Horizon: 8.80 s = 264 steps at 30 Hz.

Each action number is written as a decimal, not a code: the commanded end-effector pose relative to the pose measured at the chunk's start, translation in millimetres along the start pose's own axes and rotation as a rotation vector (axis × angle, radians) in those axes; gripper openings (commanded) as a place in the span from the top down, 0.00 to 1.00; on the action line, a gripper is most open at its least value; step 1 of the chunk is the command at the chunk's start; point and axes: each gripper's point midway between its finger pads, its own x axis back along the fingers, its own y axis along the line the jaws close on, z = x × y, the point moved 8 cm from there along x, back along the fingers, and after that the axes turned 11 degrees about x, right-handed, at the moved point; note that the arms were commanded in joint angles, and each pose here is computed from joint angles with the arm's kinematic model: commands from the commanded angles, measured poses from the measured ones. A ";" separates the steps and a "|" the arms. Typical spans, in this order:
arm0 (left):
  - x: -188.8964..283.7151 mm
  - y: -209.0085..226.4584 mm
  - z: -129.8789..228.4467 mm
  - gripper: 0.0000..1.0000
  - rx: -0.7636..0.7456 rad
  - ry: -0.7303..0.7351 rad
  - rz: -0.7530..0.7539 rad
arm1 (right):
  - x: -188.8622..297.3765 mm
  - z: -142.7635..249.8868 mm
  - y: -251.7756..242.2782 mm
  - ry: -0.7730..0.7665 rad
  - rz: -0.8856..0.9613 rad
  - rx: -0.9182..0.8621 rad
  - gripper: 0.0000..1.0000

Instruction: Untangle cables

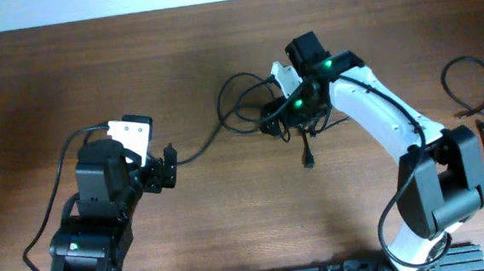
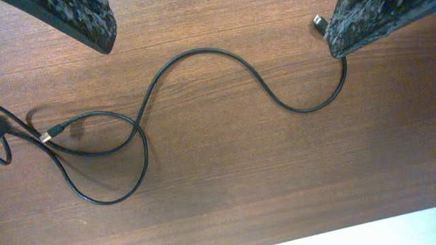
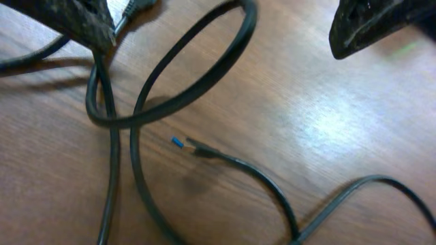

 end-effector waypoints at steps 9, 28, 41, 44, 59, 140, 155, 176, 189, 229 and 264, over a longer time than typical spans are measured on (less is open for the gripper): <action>0.9 1.9 -0.9 0.01 -0.013 -0.006 -0.014 | 98.4 -49.6 13.0 -0.179 0.188 0.001 0.96; 0.9 2.0 -0.5 0.01 -0.014 -0.003 -0.014 | 545.2 113.9 -88.6 -1.253 1.497 -0.998 0.96; 0.9 2.0 -0.5 0.01 -0.014 -0.003 -0.014 | 641.5 139.2 -89.1 -1.970 1.200 -0.593 0.96; 0.9 2.0 -0.5 0.01 -0.014 -0.003 -0.014 | 633.7 139.4 -102.1 -1.902 1.206 -0.631 0.96; 0.9 2.0 -0.5 0.01 -0.014 -0.003 -0.014 | 355.7 0.5 -287.5 -0.818 0.763 -0.664 0.96; 0.9 2.0 -0.4 0.01 -0.014 -0.003 -0.014 | 239.7 -72.8 -273.7 -0.476 0.946 -0.565 0.96; 0.9 2.0 -0.4 0.01 -0.014 -0.003 -0.014 | 195.8 -36.4 -197.1 -0.144 0.367 -0.505 0.00; 0.9 2.0 -0.4 0.01 -0.014 -0.003 -0.014 | 214.3 34.8 -7.4 0.024 0.299 -0.314 0.01; 0.9 2.0 -0.4 0.01 -0.014 -0.003 -0.014 | 264.2 61.6 23.3 -0.623 0.594 -0.149 0.01; 0.9 2.0 -0.4 0.01 -0.014 -0.003 -0.014 | 84.2 219.1 -34.1 -1.239 0.837 -0.161 0.01; -25.0 -4.6 87.7 0.01 0.106 -0.511 0.198 | 79.9 215.5 -28.8 -1.174 0.854 0.014 0.01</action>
